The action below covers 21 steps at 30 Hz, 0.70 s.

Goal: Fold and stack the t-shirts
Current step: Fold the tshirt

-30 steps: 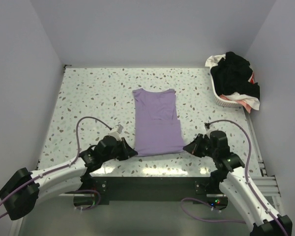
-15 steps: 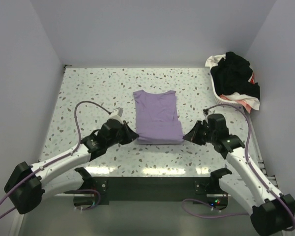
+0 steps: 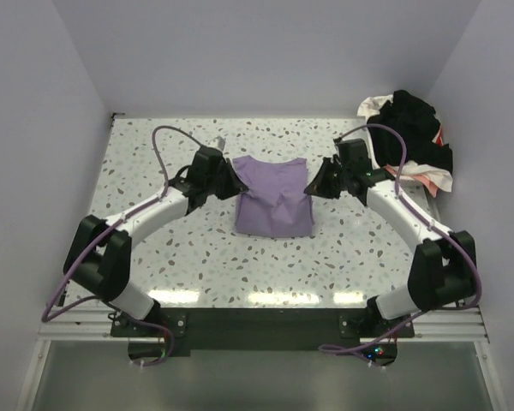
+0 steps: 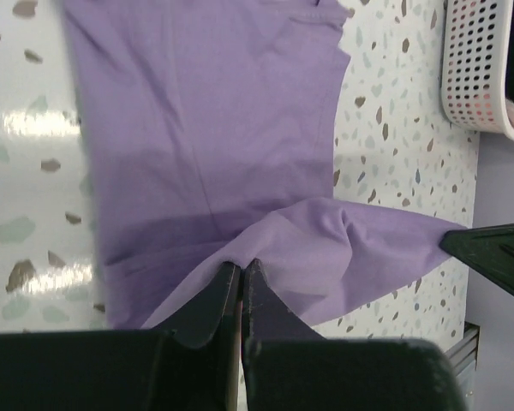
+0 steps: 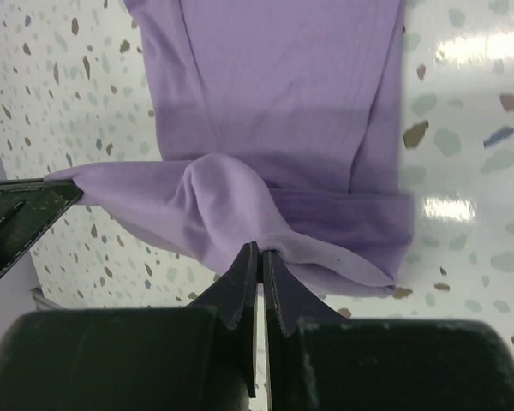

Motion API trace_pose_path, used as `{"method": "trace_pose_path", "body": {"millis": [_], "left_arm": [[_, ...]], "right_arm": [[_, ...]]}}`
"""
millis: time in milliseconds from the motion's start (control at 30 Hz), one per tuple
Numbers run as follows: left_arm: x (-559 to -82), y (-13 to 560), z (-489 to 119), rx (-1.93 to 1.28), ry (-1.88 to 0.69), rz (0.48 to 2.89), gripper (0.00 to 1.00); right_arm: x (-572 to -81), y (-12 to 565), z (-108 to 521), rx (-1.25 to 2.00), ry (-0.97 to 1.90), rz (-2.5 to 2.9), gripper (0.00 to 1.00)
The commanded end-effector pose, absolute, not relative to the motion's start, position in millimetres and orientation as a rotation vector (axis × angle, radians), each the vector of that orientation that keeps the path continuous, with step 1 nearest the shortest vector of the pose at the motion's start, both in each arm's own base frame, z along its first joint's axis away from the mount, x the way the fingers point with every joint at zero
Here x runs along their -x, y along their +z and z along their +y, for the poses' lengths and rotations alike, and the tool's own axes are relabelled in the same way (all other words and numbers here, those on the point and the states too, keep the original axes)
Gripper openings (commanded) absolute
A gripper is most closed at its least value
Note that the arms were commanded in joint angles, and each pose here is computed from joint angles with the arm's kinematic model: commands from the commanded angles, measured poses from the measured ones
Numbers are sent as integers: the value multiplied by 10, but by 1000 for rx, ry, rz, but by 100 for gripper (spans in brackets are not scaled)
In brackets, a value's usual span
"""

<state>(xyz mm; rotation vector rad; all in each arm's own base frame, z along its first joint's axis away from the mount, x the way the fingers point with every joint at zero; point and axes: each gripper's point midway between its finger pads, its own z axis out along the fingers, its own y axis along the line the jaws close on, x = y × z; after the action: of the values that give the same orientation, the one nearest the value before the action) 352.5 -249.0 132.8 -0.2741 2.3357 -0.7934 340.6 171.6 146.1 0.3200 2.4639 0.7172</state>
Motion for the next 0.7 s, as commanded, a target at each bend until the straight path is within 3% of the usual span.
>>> {"method": "trace_pose_path", "body": {"millis": [0, 367, 667], "left_arm": [[-3918, 1645, -2563, 227, -837, 2261, 0], [-4899, 1461, -2537, 283, -901, 2262, 0], [-5436, 1289, -2386, 322, -956, 2222, 0]], "right_arm": [[-3834, 1647, 1731, -296, 719, 2398, 0], [-4845, 1504, 1736, -334, 759, 2397, 0], [-5492, 1236, 1753, -326, 818, 2366, 0]]}}
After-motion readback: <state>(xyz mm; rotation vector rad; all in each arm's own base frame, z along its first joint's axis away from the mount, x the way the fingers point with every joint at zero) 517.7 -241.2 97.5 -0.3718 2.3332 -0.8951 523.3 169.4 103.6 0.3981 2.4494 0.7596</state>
